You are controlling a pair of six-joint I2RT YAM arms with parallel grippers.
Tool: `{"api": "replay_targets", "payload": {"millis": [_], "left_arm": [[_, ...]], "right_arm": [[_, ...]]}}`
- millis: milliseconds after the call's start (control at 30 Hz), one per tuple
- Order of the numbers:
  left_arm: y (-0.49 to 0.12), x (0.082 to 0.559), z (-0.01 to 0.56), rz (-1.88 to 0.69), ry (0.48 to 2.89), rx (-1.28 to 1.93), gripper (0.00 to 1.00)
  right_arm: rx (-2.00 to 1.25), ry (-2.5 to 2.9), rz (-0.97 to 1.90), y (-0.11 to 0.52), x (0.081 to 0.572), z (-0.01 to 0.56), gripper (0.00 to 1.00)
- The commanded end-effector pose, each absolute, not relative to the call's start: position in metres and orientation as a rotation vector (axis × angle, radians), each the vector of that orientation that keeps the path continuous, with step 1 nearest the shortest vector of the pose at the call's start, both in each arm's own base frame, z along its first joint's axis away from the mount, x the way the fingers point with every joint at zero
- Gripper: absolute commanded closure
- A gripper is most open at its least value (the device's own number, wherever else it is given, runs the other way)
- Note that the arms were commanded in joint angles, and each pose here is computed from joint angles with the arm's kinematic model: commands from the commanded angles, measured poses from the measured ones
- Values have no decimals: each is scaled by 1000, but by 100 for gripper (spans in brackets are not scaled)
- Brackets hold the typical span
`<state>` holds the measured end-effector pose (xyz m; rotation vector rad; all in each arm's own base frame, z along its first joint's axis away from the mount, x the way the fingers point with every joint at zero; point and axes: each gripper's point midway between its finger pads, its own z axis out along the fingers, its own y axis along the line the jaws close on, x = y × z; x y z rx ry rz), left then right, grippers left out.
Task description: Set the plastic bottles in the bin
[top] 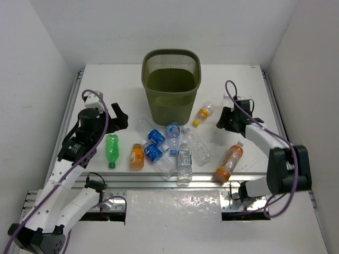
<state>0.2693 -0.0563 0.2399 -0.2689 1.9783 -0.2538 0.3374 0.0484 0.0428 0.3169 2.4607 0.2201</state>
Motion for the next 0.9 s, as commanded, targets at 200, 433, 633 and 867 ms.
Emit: {"api": "replay_targets", "payload": {"millis": [200,433,633,867], "left_arm": [[-149,238,368,-869,1679,103,0],[-200,188,427,-1220,1459,447,0],[-244,158,436,-1399,1383,636,0],[-295,167,450,-1383,1344,599,0]], "right_arm": [[59,2040,448,77,309,199,73],[-461,1635,1168,174,208,319,79],[-620,1474,1376,191,170,365,80],[-683,1439,1435,207,179,387,81]]}}
